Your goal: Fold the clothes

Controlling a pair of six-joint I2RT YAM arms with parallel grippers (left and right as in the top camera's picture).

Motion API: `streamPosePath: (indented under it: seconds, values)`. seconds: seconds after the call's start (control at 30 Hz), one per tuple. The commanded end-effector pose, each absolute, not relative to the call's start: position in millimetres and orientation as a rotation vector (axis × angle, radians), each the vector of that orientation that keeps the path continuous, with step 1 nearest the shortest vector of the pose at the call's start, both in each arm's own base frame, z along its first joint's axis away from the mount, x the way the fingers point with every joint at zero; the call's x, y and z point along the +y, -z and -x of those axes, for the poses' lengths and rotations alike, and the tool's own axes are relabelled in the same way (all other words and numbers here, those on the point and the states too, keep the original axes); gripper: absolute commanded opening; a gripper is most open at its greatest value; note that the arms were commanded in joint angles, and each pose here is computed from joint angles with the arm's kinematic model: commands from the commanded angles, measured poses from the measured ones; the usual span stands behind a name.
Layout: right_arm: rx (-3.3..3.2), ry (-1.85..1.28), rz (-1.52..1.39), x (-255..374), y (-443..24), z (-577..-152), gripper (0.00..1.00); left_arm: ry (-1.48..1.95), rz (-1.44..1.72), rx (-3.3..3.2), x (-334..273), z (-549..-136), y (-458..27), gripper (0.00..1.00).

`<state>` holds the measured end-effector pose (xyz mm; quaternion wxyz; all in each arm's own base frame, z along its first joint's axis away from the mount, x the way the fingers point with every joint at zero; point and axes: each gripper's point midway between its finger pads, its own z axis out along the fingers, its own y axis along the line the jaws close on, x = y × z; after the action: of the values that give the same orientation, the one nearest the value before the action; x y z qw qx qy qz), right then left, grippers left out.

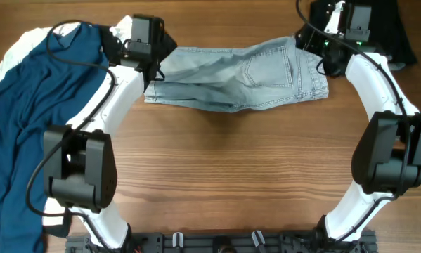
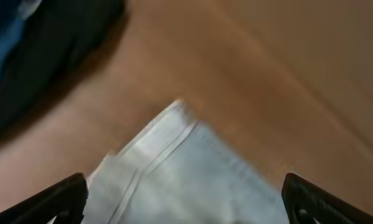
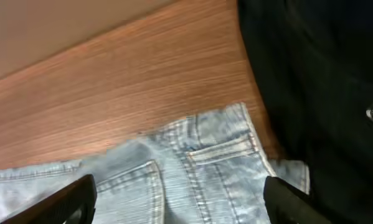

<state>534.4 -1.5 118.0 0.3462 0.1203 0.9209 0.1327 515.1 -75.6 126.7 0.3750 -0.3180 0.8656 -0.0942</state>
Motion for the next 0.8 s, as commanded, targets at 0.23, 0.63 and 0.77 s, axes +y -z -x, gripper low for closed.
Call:
streamPosePath:
  seconds: [0.23,0.63,0.77]
  values:
    - [2.641,-0.429,-0.084,29.0,-85.2,-484.3,0.85,0.177,0.369,2.494,-93.4,-491.1,-124.8,1.00]
    - [2.651,-0.433,-0.105,28.8,-84.1,-482.6,0.86,-0.151,-0.498,2.736,-76.3,-451.1,-64.9,0.83]
    - [2.651,-0.433,-0.106,28.6,-84.1,-482.6,0.86,-0.207,-0.771,2.637,-78.6,-462.5,-65.3,0.96]
